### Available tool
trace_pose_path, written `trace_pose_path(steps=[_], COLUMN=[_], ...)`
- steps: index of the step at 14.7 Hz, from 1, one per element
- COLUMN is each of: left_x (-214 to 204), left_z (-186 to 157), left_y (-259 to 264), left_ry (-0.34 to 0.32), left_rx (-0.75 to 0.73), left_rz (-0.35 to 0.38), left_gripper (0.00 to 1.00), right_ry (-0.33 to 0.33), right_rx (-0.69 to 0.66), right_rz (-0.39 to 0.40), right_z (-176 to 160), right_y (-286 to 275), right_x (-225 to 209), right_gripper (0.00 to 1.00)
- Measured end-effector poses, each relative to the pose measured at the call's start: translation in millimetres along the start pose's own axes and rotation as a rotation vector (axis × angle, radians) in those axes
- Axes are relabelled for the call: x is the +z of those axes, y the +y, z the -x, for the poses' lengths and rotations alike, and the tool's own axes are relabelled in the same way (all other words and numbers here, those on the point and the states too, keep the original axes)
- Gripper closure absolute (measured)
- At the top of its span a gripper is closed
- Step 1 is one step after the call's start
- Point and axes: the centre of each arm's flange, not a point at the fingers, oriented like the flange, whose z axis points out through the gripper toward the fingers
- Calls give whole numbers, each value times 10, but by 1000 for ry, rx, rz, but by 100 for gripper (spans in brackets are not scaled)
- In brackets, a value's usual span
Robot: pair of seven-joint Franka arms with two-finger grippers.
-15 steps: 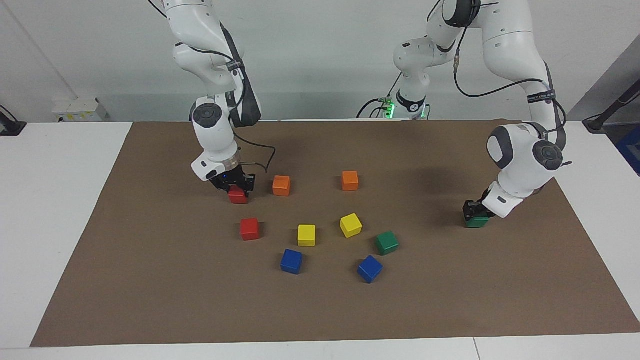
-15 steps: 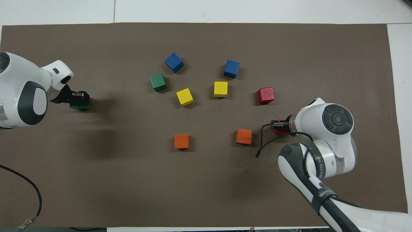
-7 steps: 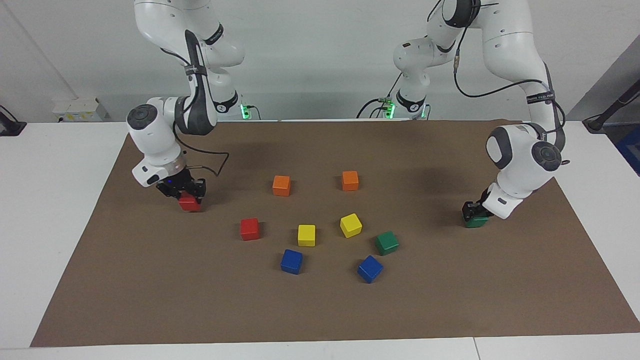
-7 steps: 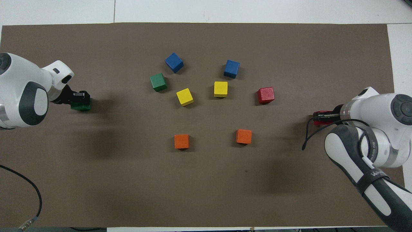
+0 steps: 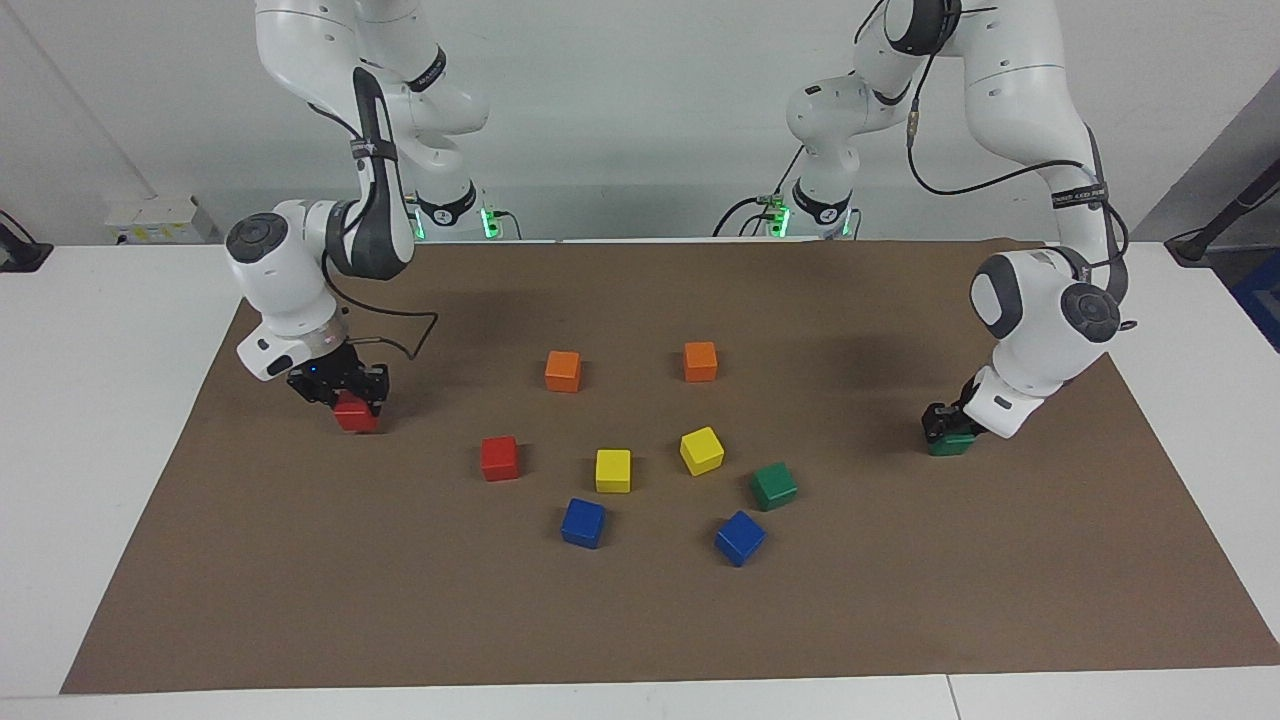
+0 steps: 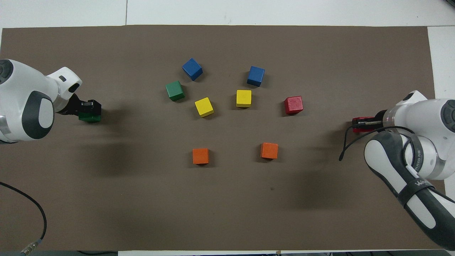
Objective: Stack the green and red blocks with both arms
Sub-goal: 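Release the green block with the left gripper while the right gripper lowers red, then reach the left gripper to the second green while the right gripper releases red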
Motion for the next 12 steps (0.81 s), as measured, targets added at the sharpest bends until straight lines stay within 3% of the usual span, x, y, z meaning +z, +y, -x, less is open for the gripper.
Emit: trace_pose_path(steps=[2,8,12], left_x=[-14,-496,-792], left_z=[-13,-213,-315], left_y=[-3,115,678], left_ry=[10,52,85], left_rx=[0,-14,-84], left_rz=[0,-1,8], left_gripper=[1,0,0], right_ry=[-1,-16,-17], right_rx=[-1,0,-1], right_rz=[2,6,6], right_z=[-56,-151,-164], right_y=[52,112,109], right_x=[33,176,193], right_gripper=[45,45,45])
